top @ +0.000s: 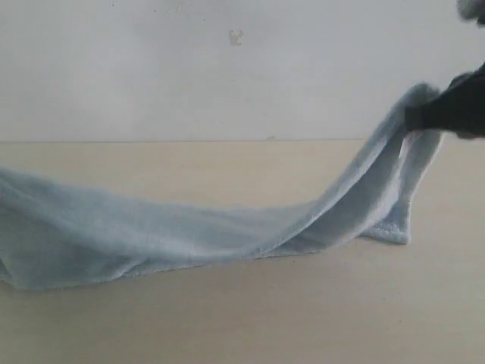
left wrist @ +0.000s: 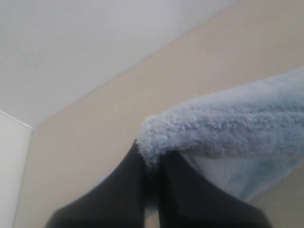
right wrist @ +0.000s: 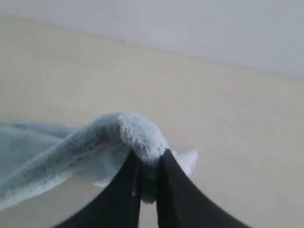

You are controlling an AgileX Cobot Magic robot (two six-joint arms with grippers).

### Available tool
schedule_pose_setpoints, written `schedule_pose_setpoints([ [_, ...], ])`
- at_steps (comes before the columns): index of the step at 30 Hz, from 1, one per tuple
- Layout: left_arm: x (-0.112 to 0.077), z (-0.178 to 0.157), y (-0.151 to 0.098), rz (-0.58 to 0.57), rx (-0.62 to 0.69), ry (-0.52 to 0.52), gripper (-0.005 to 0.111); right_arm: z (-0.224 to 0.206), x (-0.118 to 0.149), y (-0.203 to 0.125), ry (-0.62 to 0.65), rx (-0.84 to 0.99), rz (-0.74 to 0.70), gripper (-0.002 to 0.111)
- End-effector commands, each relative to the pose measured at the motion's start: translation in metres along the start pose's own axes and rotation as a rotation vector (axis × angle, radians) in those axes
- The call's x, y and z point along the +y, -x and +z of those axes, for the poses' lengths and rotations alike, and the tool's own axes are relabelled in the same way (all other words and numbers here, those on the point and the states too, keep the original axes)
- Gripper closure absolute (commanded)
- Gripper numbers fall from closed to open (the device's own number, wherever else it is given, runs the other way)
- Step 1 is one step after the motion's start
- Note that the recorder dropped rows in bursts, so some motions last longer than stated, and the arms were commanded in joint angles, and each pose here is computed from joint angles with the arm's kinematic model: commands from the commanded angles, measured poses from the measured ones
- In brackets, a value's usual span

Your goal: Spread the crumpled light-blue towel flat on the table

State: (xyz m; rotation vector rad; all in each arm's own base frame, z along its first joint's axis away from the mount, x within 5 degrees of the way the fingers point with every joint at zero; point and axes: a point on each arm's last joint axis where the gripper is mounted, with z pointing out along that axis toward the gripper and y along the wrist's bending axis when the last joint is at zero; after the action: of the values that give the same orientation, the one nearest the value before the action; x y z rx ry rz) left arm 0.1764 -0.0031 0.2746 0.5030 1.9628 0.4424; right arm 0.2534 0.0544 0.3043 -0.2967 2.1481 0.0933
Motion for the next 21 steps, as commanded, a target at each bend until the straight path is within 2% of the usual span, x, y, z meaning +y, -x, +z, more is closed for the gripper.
schedule_pose_setpoints([
  [1, -0.019, 0.005, -0.025, 0.091, 0.045, -0.070, 0.103, 0.030, 0.002, -0.033, 0.010, 0.172, -0.023, 0.109],
  [6, -0.030, 0.005, -0.046, 0.219, 0.091, -0.110, 0.103, 0.043, 0.002, -0.047, 0.018, 0.289, -0.024, 0.108],
  [8, -0.033, 0.005, -0.051, 0.280, 0.099, -0.123, 0.103, 0.043, 0.003, -0.051, 0.024, 0.330, -0.041, 0.103],
  [10, -0.034, 0.005, -0.051, 0.309, 0.098, -0.127, 0.103, 0.042, 0.003, -0.054, 0.030, 0.370, -0.052, 0.093],
  [12, -0.034, 0.005, -0.051, 0.283, 0.100, -0.131, 0.101, 0.040, 0.003, -0.058, 0.034, 0.409, -0.052, 0.081],
  [14, -0.035, 0.004, -0.055, 0.180, 0.150, -0.135, 0.096, 0.039, 0.004, -0.062, 0.039, 0.459, -0.052, 0.073],
  [17, -0.042, 0.000, -0.067, -0.057, 0.317, -0.172, 0.093, 0.035, 0.005, -0.070, 0.054, 0.550, -0.039, 0.072],
  [18, -0.045, -0.003, -0.073, -0.092, 0.389, -0.191, 0.094, 0.033, 0.006, -0.073, 0.063, 0.590, -0.026, 0.072],
  [19, -0.050, -0.008, -0.077, -0.112, 0.454, -0.226, 0.094, 0.031, 0.007, -0.077, 0.075, 0.631, -0.009, 0.072],
  [20, -0.052, -0.012, -0.080, -0.066, 0.493, -0.261, 0.094, 0.029, 0.009, -0.081, 0.092, 0.660, 0.006, 0.072],
  [21, -0.055, -0.015, -0.081, 0.030, 0.497, -0.307, 0.094, 0.029, 0.010, -0.084, 0.102, 0.673, 0.008, 0.072],
])
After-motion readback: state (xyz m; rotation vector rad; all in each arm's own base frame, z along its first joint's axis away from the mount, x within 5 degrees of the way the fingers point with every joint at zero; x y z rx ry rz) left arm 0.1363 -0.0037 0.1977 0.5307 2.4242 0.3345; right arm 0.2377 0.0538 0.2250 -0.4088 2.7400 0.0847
